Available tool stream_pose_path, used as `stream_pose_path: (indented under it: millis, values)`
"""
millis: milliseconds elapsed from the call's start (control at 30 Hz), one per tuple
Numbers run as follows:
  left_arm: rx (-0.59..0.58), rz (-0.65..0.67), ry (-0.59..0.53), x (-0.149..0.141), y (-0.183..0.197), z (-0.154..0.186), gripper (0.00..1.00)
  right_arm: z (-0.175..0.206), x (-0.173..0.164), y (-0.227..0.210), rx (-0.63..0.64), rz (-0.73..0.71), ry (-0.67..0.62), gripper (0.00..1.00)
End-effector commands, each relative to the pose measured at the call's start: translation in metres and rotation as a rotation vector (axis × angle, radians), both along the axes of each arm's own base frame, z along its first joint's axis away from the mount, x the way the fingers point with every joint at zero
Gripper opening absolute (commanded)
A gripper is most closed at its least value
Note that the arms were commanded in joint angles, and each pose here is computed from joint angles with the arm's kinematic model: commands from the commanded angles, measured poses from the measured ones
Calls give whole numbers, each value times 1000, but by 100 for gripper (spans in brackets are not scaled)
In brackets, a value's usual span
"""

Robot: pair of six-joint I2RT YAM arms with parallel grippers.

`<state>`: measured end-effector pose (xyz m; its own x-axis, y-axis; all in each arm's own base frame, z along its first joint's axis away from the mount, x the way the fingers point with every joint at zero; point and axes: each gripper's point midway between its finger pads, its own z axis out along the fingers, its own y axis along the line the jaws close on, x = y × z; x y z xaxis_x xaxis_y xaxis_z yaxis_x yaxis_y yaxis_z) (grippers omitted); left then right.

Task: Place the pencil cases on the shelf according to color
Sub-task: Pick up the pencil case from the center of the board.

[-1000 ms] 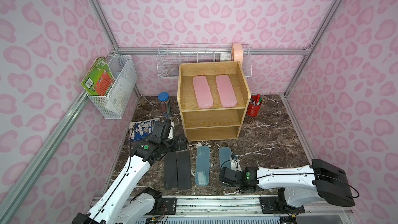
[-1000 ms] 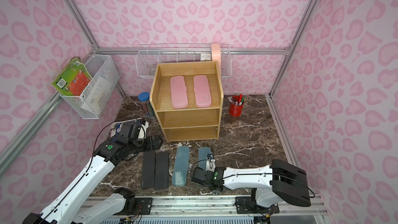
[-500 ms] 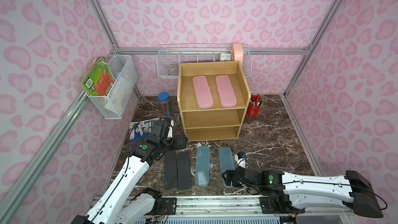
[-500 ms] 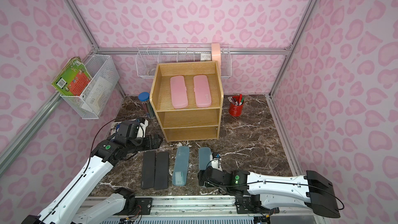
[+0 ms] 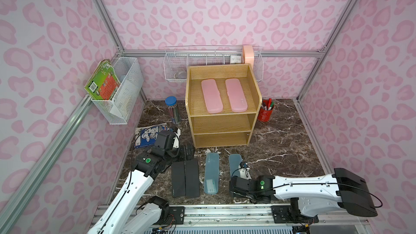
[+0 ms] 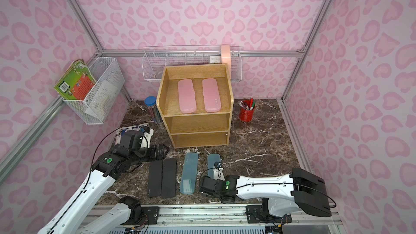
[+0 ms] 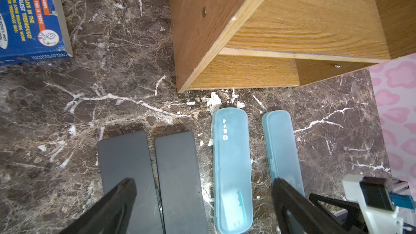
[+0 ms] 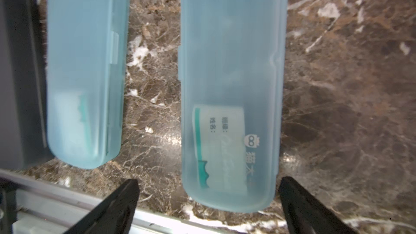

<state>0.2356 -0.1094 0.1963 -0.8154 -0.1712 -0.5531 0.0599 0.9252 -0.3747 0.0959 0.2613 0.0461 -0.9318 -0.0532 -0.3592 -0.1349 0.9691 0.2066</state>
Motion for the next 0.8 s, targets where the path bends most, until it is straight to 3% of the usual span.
stream_pose_path:
  millis: [0,267,467,767]
  values:
    - [-3,-3,5,-2,0,-1,99,-11,-1,-9,-90,0,17,100]
    - [15,-8,-8,2,1,5,99,-27,-4,-10,-63,-7,35,99]
    - [35,7,-30,7,4,9,99,-38,-9,-5,-54,14,18,93]
    - [48,37,-51,7,11,17,99,-28,-17,-5,-122,-3,-67,70]
